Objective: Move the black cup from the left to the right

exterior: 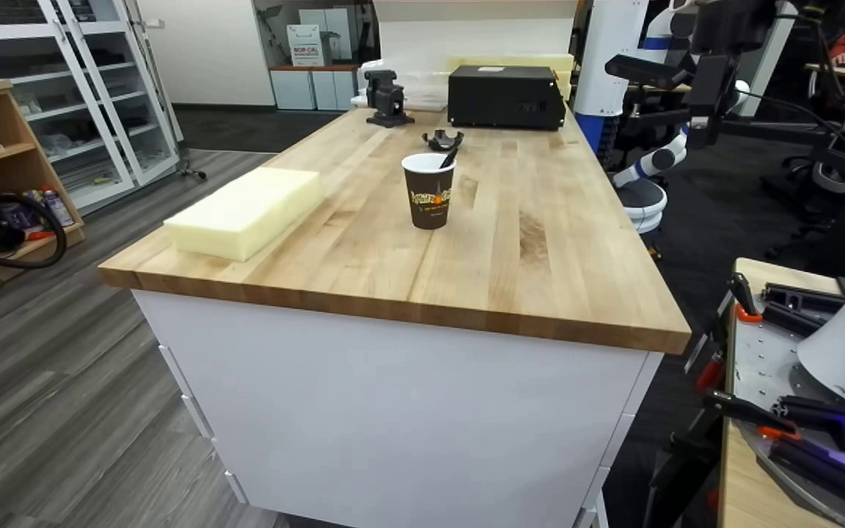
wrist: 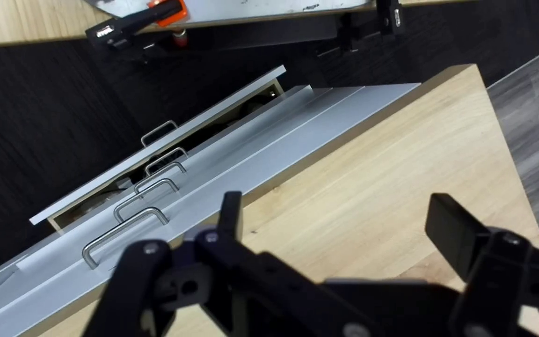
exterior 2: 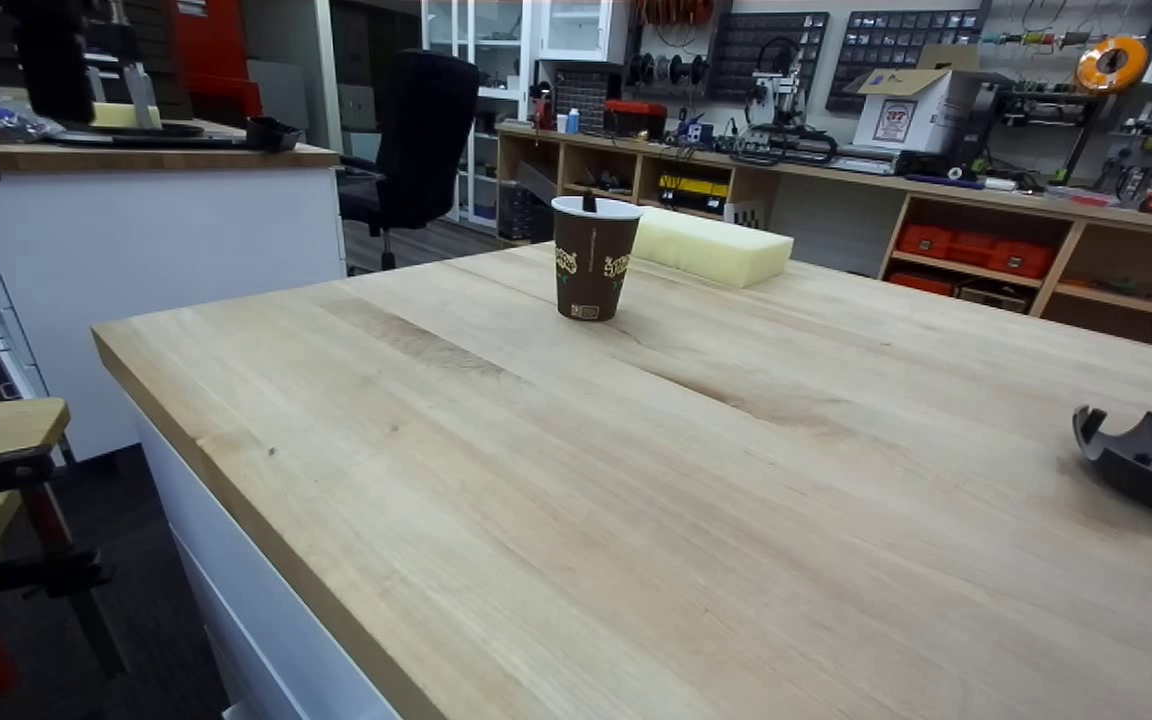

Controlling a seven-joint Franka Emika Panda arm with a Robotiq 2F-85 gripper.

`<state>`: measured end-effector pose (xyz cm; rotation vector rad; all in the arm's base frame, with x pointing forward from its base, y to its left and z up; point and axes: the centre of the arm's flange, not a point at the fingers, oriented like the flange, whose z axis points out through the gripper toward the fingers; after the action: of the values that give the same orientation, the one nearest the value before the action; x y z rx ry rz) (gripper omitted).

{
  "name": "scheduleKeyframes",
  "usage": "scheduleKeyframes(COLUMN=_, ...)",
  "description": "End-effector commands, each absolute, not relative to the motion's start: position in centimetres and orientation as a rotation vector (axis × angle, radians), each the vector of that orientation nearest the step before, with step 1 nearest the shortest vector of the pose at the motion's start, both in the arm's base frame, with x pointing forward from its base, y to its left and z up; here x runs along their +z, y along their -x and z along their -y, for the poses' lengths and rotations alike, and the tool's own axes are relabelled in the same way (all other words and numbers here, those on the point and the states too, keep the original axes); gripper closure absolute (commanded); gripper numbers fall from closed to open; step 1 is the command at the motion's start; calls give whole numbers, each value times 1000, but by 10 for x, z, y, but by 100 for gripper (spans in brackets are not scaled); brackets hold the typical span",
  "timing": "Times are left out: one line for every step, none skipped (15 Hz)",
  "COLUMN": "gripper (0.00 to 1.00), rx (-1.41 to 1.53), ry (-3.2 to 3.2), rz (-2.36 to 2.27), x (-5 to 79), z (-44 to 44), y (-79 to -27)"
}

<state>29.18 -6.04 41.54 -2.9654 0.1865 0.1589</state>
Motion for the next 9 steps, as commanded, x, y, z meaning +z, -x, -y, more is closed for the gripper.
scheduleKeyframes(gripper=0, rx=341, ry=3054, rz=-102, x=418, z=54, y=-335)
scheduleKeyframes(gripper=0, rx=383, ry=3076, rz=-65, x=418, z=50, y=-348)
scheduleKeyframes(gripper=0, rx=423, ry=3103, rz=-30, x=418, z=47, y=-363)
scheduleKeyframes(gripper=0, rx=457, ry=3130, rz=11, x=418, z=44, y=-377)
scheduleKeyframes(gripper=0, rx=481, ry=3159, rz=43, x=417, z=44, y=-392)
scheduleKeyframes(gripper=0, rx=490, ry=3190, rz=91, x=420, z=42, y=-409)
scheduleKeyframes(gripper=0, rx=493, ry=3216, rz=129, x=420, z=42, y=-427)
scheduleKeyframes(gripper=0, rx=493, ry=3239, rz=175, x=420, z=41, y=-441)
scheduleKeyframes(gripper=0, rx=497, ry=3257, rz=221, x=419, z=40, y=-456)
